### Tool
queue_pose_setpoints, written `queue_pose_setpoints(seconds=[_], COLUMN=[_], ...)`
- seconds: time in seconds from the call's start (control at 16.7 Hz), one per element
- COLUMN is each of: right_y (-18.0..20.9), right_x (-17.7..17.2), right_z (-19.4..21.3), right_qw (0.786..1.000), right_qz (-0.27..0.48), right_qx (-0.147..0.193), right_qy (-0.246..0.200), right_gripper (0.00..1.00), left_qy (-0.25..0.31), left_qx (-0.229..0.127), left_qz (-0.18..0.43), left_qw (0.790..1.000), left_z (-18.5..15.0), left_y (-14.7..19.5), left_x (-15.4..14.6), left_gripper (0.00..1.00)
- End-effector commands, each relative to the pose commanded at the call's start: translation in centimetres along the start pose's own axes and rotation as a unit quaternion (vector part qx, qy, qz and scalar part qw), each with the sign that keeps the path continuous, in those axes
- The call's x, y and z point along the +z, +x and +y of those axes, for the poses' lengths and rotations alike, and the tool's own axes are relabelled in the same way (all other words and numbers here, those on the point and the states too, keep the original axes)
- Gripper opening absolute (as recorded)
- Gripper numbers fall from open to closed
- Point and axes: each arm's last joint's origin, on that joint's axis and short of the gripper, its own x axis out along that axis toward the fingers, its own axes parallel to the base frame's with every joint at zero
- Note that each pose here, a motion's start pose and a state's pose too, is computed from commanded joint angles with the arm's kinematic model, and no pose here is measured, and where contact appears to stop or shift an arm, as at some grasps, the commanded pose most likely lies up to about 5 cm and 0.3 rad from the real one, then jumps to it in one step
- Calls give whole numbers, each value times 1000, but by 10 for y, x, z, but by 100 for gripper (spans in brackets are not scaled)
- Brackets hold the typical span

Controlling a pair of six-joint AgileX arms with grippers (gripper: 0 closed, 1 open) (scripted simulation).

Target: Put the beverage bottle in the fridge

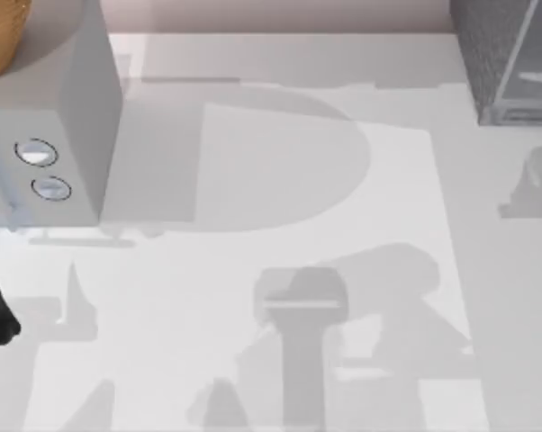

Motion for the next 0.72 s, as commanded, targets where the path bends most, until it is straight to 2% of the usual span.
queue_pose_setpoints(seconds=[0.18,0.42,0.72], right_y=[59,127,171], right_x=[-11,-56,-118], right_z=[-19,-48,-75], right_qw=[1000,1000,1000], right_qz=[7,18,24], right_qx=[-3,-5,-4], right_qy=[0,2,6], right_gripper=[1,1,1], left_qy=[0,0,0], left_qx=[0,0,0], left_qz=[0,0,0], left_qw=[1000,1000,1000], left_z=[0,0,0], left_y=[0,0,0], left_x=[0,0,0], left_gripper=[100,100,100])
